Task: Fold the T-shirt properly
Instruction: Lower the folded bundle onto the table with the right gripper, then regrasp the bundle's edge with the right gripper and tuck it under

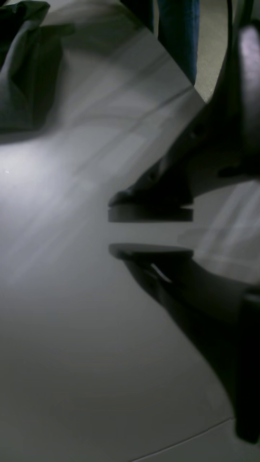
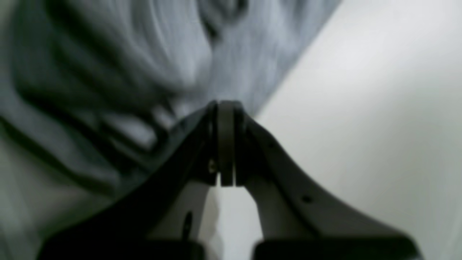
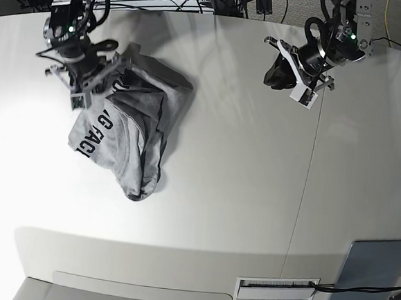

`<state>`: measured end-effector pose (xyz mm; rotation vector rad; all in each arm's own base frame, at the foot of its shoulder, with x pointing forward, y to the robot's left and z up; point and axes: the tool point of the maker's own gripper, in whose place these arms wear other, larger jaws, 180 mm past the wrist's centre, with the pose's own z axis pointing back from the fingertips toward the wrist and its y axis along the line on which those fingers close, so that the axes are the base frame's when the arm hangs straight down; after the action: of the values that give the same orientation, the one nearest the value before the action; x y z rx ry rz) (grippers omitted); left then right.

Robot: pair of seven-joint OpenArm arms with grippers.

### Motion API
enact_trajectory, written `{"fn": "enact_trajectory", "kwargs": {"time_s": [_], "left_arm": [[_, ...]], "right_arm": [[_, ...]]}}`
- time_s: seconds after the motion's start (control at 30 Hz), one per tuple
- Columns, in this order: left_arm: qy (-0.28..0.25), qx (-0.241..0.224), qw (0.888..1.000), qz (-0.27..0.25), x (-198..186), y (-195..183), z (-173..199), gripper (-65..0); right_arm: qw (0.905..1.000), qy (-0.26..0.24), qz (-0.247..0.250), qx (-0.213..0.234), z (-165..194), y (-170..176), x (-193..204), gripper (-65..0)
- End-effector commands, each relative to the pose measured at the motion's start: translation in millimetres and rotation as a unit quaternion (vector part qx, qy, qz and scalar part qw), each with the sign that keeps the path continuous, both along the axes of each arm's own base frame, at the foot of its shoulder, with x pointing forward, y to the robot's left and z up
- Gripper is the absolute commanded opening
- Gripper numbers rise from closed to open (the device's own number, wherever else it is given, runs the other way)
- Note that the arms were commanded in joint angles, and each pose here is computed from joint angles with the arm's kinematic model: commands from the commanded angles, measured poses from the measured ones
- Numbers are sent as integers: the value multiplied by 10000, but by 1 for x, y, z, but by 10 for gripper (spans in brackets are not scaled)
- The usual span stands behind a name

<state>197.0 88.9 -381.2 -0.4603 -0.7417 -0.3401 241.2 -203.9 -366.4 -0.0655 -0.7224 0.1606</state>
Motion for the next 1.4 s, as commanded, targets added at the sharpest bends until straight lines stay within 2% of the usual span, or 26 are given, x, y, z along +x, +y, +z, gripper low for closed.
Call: {"fn": "enact_trajectory", "kwargs": {"time_s": [0.0,0.2,0.47,0.53,0.63,0.7,0.8,1.07,1.23,1.27,1.37], "left_arm": [[-181,-101,9998,2,5,-2,9,-558],[-179,-101,9998,2,5,-2,9,-558],[-176,-99,9998,0,5,-2,9,-558],[-179,-103,9998,2,5,-2,9,-558],[-178,-100,9998,1,5,-2,9,-558],[-179,-101,9998,2,5,-2,9,-558],[-177,-100,9998,3,5,-2,9,-558],[-183,-102,9998,2,5,-2,9,-558],[-182,-101,9998,4,5,-2,9,-558],[-183,-102,9998,2,5,-2,9,-558],[-175,-95,9998,1,5,-1,9,-558]], "right_arm": [[9997,-227,37,36,11,0,9,-650],[9991,-175,233,302,10,24,15,-650],[9929,-314,974,612,9,85,18,-650],[9883,-317,1315,711,9,108,19,-650],[9739,-420,2067,842,15,148,19,-650],[9674,-509,2321,875,20,163,21,-650],[9669,-607,2338,822,26,164,29,-650],[9856,-294,1615,394,25,112,37,-650],[9815,-766,1724,315,56,111,42,-405],[9813,-808,1733,233,58,111,43,-380],[9834,-727,1652,-192,53,98,43,-373]]}}
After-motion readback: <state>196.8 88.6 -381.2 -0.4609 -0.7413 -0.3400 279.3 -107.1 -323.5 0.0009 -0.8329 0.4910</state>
